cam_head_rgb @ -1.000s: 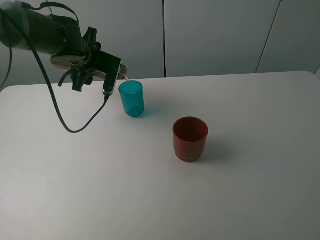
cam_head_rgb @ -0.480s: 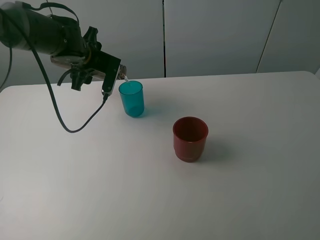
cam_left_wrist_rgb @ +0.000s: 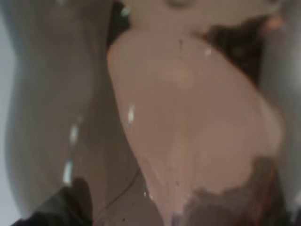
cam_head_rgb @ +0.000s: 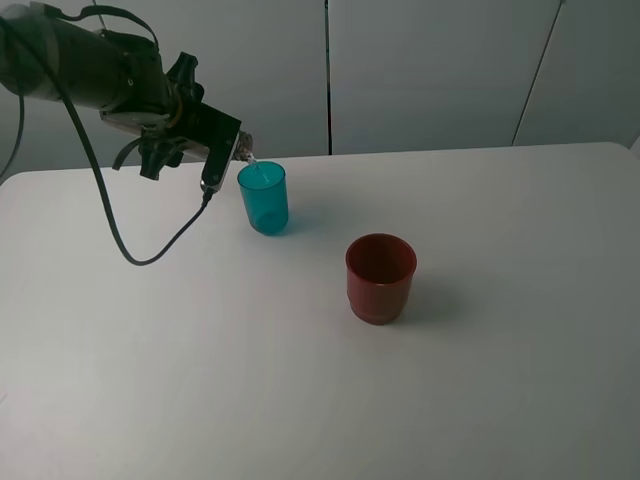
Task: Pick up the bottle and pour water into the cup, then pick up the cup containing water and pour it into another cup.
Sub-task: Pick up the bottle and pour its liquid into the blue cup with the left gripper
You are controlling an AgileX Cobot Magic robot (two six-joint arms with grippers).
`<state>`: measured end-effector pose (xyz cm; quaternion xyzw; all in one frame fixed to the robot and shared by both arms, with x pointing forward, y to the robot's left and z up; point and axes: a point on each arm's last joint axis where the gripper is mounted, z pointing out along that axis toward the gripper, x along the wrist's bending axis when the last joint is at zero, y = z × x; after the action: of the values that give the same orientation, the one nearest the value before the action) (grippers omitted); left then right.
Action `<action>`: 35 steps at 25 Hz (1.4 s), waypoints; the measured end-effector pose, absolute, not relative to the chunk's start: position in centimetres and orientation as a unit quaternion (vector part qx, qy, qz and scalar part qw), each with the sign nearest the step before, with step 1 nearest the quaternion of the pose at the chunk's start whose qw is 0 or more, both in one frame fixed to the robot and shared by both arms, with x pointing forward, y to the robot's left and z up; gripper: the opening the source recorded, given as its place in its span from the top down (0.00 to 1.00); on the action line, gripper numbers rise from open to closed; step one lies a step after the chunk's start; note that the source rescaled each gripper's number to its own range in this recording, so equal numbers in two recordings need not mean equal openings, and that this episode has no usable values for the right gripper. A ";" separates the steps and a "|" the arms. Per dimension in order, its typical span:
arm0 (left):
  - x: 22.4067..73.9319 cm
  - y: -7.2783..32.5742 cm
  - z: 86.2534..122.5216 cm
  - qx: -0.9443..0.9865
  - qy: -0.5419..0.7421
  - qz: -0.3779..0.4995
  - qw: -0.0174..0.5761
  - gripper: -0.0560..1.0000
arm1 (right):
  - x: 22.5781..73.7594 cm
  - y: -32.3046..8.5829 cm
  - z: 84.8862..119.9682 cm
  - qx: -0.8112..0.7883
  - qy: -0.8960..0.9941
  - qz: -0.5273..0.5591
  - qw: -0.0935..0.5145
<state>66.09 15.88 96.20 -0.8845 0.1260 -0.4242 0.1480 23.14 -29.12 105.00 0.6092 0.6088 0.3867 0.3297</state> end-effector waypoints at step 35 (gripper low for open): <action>66.2 15.2 96.3 -0.873 0.171 -0.434 0.144 0.95 | 23.1 -29.1 105.0 0.609 0.609 0.387 0.330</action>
<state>66.18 15.19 96.34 -0.8725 0.1712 -0.4344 0.1438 23.14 -29.12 105.00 0.6092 0.6088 0.3867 0.3297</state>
